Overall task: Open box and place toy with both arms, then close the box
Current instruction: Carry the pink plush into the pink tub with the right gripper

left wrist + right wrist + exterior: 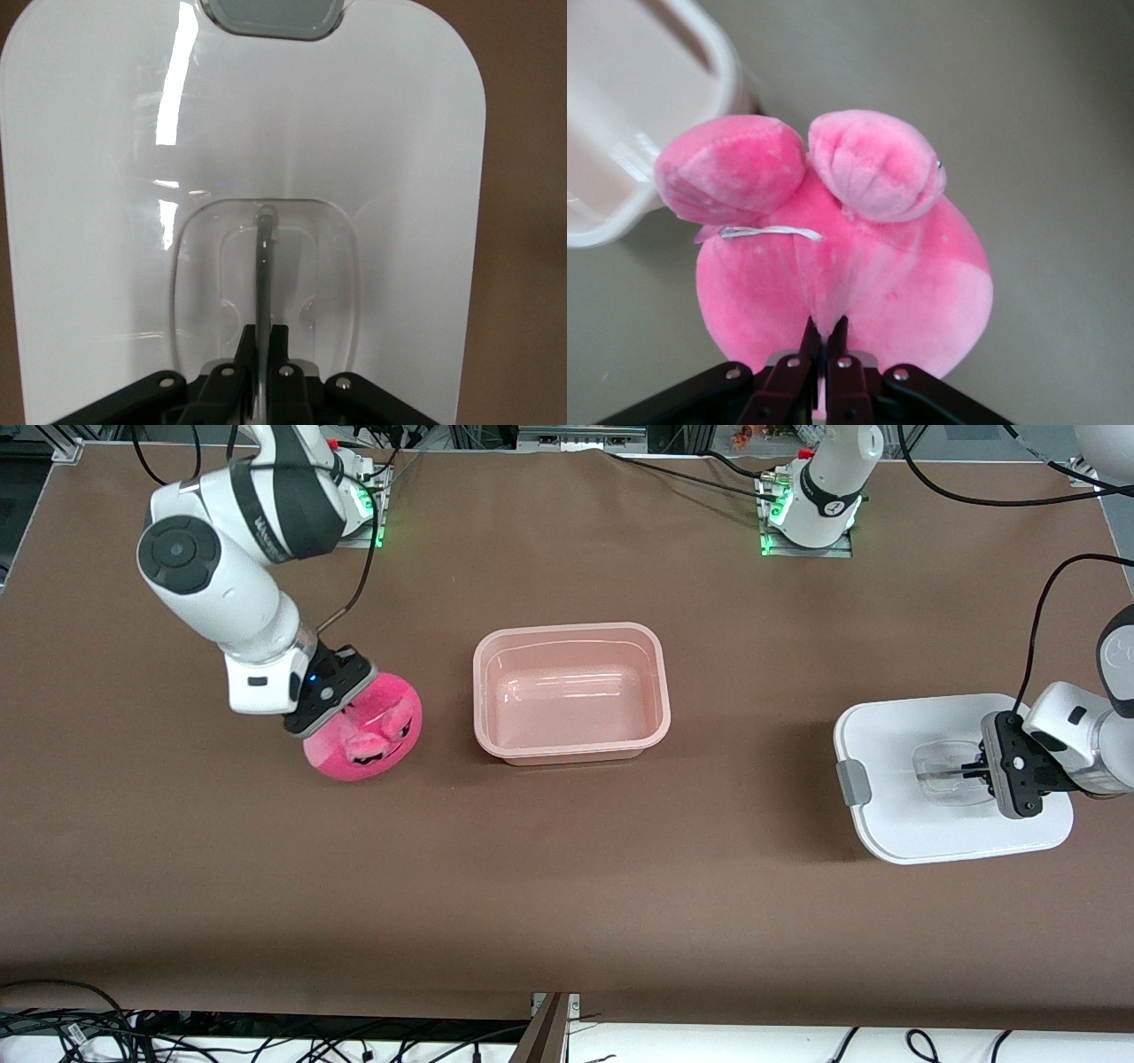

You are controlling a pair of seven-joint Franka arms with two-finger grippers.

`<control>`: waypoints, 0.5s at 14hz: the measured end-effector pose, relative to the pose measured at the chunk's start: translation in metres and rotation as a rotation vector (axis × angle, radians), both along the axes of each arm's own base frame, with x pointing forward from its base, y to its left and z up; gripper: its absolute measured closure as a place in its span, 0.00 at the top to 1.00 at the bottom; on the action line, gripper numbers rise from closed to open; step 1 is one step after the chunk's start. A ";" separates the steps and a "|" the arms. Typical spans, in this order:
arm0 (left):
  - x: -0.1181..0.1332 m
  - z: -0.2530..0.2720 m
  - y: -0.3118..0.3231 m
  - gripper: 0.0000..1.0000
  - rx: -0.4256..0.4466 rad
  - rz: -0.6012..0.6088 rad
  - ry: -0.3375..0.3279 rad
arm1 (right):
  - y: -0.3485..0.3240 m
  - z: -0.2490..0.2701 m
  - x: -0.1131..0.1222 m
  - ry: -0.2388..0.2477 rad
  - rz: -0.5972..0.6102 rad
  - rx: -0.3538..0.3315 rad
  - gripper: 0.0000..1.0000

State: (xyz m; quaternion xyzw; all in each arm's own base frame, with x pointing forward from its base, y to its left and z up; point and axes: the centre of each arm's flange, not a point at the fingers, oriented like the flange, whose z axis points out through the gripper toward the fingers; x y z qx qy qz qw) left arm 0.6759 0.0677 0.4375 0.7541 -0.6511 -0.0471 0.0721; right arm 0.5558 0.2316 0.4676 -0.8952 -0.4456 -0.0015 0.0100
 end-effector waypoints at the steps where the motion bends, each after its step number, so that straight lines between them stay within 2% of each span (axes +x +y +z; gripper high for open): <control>1: 0.000 0.000 0.000 0.07 0.000 -0.001 0.000 | 0.025 0.013 -0.009 -0.003 0.069 0.012 0.04; 4: 0.000 0.000 -0.002 0.07 0.000 -0.003 0.002 | 0.106 0.034 -0.048 -0.026 0.279 0.041 0.04; 7: 0.000 0.000 -0.005 0.07 0.000 -0.007 0.005 | 0.173 0.028 -0.084 -0.018 0.422 0.056 0.04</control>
